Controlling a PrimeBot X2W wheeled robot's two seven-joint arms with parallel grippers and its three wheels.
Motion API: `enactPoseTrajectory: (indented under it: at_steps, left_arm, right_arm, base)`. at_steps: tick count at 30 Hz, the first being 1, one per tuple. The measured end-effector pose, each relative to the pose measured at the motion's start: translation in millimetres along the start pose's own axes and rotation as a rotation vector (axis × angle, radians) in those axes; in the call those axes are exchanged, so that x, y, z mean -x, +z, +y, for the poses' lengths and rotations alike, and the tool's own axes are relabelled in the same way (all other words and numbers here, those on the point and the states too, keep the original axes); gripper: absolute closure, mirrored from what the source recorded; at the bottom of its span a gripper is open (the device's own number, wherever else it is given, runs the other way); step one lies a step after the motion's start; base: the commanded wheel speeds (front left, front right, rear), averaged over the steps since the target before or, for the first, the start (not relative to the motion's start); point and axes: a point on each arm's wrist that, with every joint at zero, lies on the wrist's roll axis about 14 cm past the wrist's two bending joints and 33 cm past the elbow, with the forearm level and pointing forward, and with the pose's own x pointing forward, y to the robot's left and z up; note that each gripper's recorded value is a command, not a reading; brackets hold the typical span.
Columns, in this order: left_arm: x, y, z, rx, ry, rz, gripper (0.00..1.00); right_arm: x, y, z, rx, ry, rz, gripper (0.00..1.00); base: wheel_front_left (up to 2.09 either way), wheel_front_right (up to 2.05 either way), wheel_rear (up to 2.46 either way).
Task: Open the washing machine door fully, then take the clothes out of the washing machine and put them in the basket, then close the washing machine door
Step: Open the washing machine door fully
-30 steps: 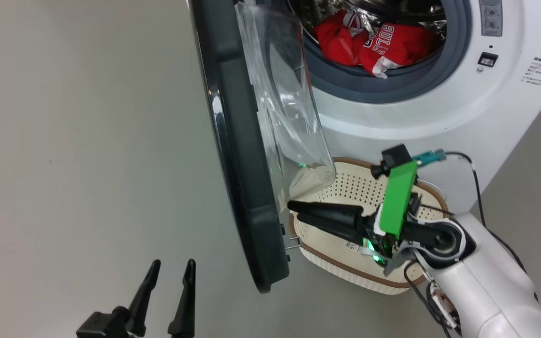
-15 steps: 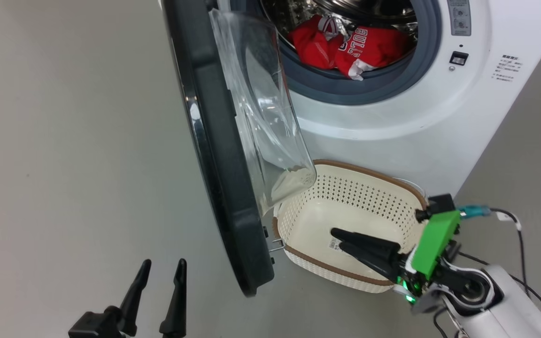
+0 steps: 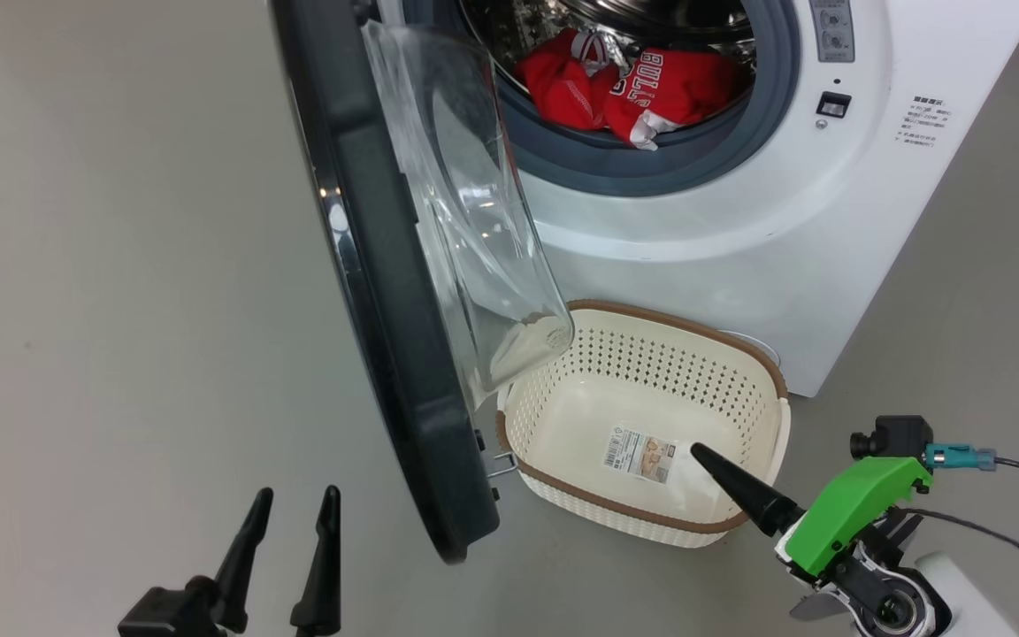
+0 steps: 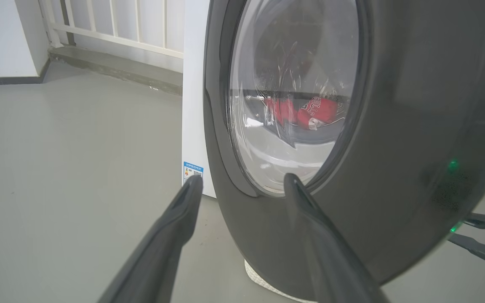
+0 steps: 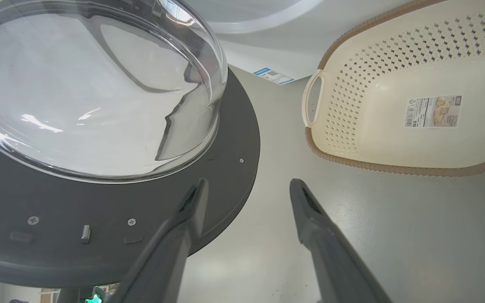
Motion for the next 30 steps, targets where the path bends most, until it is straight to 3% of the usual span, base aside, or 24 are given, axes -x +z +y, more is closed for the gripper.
enactPoseTrajectory:
  at_steps: [16, 20, 26, 30]
  left_arm:
    - [-4, -1, -5, 0.002, -0.019, 0.002, 0.00]
    - [-4, -1, -7, 0.000, -0.026, 0.001, 0.00]
    - [-3, -4, -7, -0.001, -0.028, 0.009, 0.00]
    - [-2, -4, -7, -0.001, -0.027, 0.009, 0.00]
  right_arm:
    - [20, 18, -22, 0.421, -0.069, -0.253, 0.00]
    - [27, 15, -34, 0.554, -0.102, -0.248, 0.00]
    - [33, 50, -13, 0.676, -0.088, -0.377, 0.00]
    - [38, 52, -7, 0.735, -0.085, -0.417, 0.00]
  base:
    - [0.00, 0.00, 0.00]
    - [0.00, 0.00, 0.00]
    - [0.00, 0.00, 0.00]
    - [0.00, 0.00, 0.00]
